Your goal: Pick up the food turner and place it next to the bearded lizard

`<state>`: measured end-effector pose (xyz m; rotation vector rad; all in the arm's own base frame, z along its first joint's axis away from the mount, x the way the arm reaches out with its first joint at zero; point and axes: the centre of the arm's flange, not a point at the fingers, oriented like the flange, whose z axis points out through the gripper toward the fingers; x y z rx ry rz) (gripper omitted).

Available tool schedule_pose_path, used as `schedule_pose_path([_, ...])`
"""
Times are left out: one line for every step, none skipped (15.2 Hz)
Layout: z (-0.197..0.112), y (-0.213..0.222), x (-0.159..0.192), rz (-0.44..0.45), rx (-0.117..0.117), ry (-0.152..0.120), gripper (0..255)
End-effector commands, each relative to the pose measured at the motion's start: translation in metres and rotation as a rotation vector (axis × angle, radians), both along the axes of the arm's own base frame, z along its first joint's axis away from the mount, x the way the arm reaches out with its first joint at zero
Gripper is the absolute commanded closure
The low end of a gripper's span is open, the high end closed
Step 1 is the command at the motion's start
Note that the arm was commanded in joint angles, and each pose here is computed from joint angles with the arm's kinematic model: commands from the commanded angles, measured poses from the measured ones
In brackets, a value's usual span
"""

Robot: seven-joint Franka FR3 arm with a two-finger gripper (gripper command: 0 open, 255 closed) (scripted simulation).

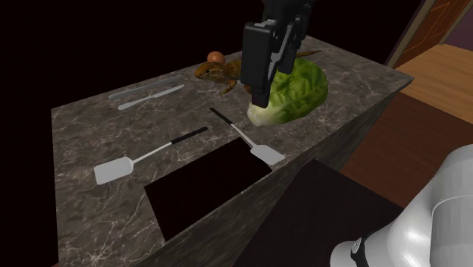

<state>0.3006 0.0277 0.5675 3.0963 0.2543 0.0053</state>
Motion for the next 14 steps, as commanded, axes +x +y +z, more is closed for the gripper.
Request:
schedule_pose_path([0.0,0.0,0.0,0.0,0.0,0.0,0])
schedule_pose_path([-0.007,-0.001,0.011,0.043,-0.001,0.003,0])
schedule_pose_path([-0.014,-0.002,0.023,0.086,-0.002,0.006,0])
schedule_pose_path([-0.021,-0.002,0.034,0.13,-0.002,0.009,0])
schedule_pose_path([-0.027,-0.002,0.046,0.173,-0.003,0.012,0])
schedule_pose_path([-0.034,-0.001,0.057,0.216,-0.004,0.015,0])
schedule_pose_path([-0.041,0.0,0.069,0.259,-0.005,0.018,0])
schedule_pose_path([-0.048,0.002,0.08,0.302,-0.005,0.021,0])
schedule_pose_path([-0.056,0.004,0.091,0.345,-0.006,0.024,0])
schedule_pose_path([-0.063,0.007,0.102,0.389,-0.007,0.027,0])
schedule_pose_path([-0.07,0.01,0.113,0.432,-0.008,0.029,0])
schedule_pose_path([-0.077,0.013,0.124,0.475,-0.008,0.032,0])
schedule_pose_path([-0.084,0.018,0.134,0.518,-0.009,0.035,0])
schedule_pose_path([-0.091,0.022,0.145,0.561,-0.01,0.038,0])
